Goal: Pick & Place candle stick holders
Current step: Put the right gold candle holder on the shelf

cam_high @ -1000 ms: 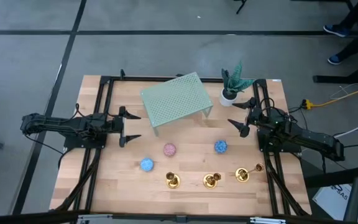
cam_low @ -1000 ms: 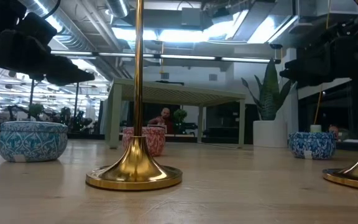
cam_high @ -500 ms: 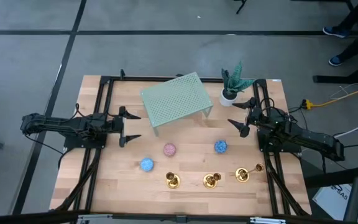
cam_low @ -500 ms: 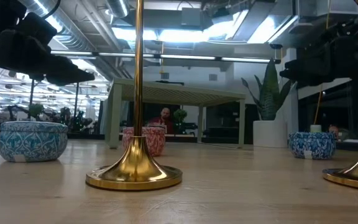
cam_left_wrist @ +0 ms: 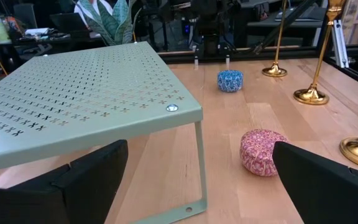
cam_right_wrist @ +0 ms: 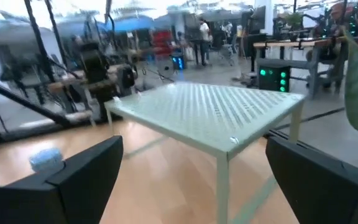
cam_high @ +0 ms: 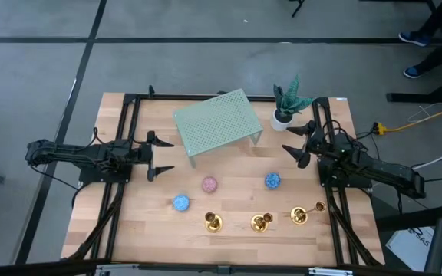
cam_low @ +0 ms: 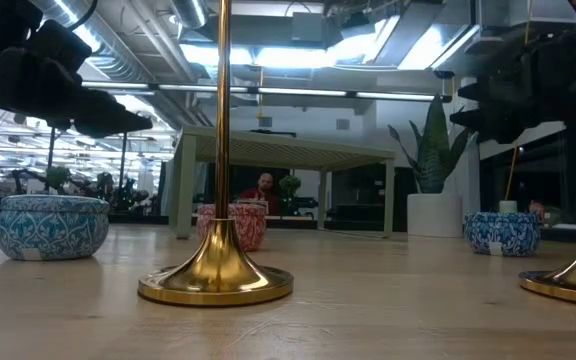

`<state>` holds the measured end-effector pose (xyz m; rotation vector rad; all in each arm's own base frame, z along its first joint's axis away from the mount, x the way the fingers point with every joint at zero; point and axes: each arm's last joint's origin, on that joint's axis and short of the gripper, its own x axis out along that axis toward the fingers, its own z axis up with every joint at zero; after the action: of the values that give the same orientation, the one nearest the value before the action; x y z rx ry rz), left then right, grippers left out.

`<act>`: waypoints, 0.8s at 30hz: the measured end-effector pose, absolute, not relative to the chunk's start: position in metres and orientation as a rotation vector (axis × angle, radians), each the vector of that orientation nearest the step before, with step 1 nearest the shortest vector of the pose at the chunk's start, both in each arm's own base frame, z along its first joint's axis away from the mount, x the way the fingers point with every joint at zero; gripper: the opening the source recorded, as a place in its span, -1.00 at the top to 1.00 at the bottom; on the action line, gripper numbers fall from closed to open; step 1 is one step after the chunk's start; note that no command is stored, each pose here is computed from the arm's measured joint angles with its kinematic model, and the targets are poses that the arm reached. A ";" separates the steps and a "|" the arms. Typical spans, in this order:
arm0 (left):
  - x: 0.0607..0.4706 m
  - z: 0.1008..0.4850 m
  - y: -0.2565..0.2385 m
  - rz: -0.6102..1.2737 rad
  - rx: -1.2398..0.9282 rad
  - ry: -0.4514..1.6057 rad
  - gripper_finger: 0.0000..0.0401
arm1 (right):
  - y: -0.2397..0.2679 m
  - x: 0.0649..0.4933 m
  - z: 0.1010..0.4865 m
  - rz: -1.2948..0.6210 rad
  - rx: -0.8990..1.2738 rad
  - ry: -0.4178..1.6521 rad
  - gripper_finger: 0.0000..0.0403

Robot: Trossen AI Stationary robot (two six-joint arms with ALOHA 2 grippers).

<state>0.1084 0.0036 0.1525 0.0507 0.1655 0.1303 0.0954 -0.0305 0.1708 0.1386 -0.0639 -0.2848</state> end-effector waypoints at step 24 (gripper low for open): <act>0.108 0.152 0.004 0.130 0.051 0.165 -1.00 | -0.025 0.108 0.274 0.034 0.214 0.212 -0.98</act>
<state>0.1084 0.0037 0.1525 0.0507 0.1654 0.1304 0.1081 -0.0246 0.2744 0.2135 0.2115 0.0340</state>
